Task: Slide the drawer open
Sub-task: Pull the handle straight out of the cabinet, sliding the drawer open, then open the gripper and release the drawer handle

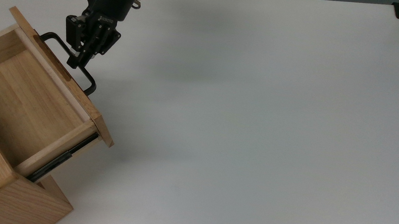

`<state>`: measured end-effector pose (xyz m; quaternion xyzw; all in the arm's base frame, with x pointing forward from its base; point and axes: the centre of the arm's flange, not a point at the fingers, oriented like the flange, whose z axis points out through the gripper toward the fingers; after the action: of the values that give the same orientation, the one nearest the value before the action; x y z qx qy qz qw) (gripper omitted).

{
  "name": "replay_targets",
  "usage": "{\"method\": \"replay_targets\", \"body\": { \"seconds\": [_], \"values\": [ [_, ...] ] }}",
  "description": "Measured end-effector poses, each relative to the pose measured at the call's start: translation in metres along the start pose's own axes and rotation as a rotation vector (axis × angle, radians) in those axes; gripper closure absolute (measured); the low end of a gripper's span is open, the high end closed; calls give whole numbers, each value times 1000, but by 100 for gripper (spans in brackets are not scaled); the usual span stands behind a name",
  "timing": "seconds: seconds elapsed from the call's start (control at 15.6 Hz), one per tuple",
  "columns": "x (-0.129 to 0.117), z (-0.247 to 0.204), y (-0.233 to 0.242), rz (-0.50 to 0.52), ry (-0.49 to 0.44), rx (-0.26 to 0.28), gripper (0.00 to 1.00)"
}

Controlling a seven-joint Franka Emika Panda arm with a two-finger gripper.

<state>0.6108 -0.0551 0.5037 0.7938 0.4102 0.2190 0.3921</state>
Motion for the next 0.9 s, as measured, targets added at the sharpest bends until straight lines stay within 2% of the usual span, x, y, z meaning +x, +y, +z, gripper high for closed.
{"method": "replay_targets", "body": {
  "seconds": [0.45,0.58,0.7,0.9],
  "values": [
    [2,-2,-2,4,3,1,81],
    [12,-6,-6,-8,17,2,78],
    [22,-11,-10,-20,33,4,59],
    [24,-13,-10,-21,37,1,28]
  ]
}}
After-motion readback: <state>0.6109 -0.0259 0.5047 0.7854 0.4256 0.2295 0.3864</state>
